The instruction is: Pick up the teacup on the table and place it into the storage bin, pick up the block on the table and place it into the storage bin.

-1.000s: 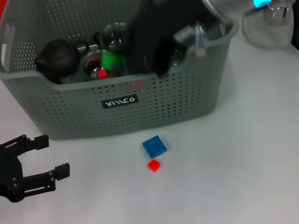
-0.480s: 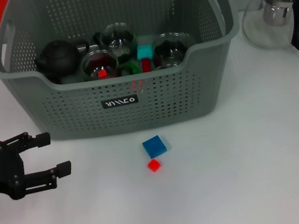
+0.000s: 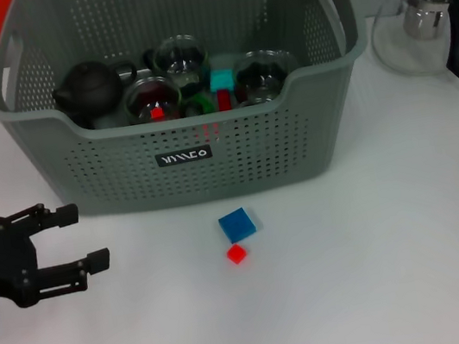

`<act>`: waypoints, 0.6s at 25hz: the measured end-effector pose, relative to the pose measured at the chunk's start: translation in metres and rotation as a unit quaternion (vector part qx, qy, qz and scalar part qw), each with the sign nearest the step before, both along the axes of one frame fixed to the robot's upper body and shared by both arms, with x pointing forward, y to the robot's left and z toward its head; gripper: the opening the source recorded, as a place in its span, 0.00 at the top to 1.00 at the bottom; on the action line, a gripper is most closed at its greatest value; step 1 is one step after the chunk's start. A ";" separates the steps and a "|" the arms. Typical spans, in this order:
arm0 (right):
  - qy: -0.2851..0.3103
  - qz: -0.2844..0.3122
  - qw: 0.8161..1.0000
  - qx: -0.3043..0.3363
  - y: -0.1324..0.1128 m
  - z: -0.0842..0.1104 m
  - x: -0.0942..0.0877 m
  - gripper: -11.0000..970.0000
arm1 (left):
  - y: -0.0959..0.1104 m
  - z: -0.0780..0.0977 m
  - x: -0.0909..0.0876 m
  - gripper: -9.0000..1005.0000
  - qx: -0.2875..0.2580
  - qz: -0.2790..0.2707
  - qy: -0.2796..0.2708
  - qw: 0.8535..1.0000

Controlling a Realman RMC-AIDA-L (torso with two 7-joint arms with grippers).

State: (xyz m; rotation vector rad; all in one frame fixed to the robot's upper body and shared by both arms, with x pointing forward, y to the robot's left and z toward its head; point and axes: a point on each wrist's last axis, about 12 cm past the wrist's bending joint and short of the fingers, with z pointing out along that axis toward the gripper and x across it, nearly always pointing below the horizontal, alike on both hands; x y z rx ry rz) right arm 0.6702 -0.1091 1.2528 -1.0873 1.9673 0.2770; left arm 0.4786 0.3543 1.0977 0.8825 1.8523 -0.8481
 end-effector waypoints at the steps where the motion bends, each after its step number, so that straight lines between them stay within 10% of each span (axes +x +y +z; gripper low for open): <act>1: 0.000 0.000 1.000 -0.001 0.000 0.000 0.000 0.77 | 0.000 0.000 0.000 0.13 0.001 0.000 0.000 1.000; 15: -0.053 0.080 0.989 0.112 -0.012 0.029 -0.046 0.13 | -0.001 0.001 0.000 0.13 -0.003 -0.008 0.000 1.000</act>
